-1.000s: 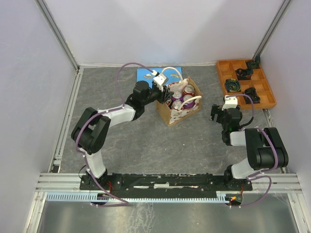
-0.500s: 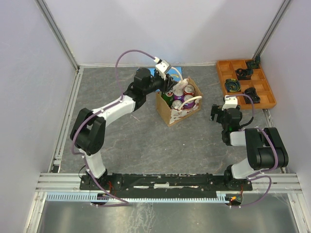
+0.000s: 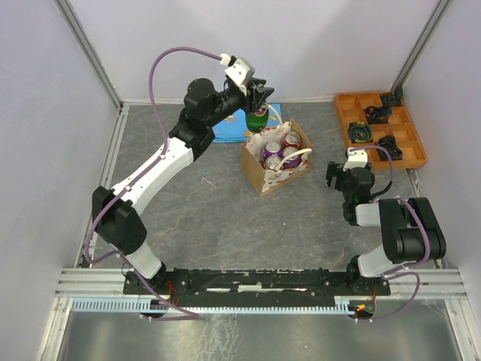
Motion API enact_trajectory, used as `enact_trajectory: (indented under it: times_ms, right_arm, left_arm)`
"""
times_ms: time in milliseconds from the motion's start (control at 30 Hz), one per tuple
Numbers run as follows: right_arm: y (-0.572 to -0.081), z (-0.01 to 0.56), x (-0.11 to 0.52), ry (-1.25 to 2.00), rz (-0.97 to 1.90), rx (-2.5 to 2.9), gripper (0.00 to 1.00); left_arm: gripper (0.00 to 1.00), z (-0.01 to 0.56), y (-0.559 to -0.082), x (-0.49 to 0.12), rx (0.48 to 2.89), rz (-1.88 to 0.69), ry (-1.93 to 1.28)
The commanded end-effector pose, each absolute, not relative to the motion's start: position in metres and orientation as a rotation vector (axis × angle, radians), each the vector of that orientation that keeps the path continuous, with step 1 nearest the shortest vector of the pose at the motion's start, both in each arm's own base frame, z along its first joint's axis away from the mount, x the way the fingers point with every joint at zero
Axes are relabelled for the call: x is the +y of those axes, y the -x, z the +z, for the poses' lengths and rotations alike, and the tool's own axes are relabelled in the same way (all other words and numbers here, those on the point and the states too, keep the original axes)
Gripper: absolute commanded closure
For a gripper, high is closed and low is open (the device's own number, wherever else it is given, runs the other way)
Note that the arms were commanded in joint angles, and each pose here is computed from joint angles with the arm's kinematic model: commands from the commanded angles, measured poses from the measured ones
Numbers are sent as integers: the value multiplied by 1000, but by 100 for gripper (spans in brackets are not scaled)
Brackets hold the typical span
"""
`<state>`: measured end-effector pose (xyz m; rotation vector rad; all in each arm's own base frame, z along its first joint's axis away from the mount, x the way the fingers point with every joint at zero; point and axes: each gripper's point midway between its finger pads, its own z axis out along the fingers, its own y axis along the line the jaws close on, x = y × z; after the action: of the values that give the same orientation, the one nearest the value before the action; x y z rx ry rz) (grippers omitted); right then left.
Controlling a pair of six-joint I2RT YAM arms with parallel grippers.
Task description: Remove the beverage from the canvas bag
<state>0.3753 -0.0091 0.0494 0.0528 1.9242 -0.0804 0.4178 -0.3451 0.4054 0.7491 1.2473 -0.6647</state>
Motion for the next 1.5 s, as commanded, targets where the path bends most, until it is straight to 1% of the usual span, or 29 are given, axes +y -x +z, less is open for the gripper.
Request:
enact_trajectory:
  times_ms: [0, 233, 433, 600, 900, 1033, 1233, 1467]
  right_arm:
    - [-388, 69, -9, -49, -74, 1855, 1]
    - [-388, 69, -9, -48, -74, 1856, 1]
    - [-388, 68, -9, -47, -75, 1857, 1]
    - [-388, 69, -9, -48, -74, 1856, 1]
    - [-388, 69, -9, -48, -74, 1856, 1]
    - [-388, 69, -9, -48, -74, 1856, 1]
    - [-388, 69, -9, -47, -75, 1856, 1]
    - [-388, 68, -9, -48, -74, 1857, 1]
  left_arm:
    - [97, 538, -377, -313, 906, -582, -674]
    - [97, 561, -367, -295, 881, -510, -658]
    - [97, 564, -360, -271, 897, -416, -635]
    - [97, 556, -359, -248, 940, -372, -588]
    - [97, 517, -387, -175, 1065, -357, -436]
    - [97, 499, -393, -154, 1099, -339, -390]
    - [97, 457, -400, -139, 1151, -361, -341]
    - [97, 404, -408, -143, 1173, -400, -331]
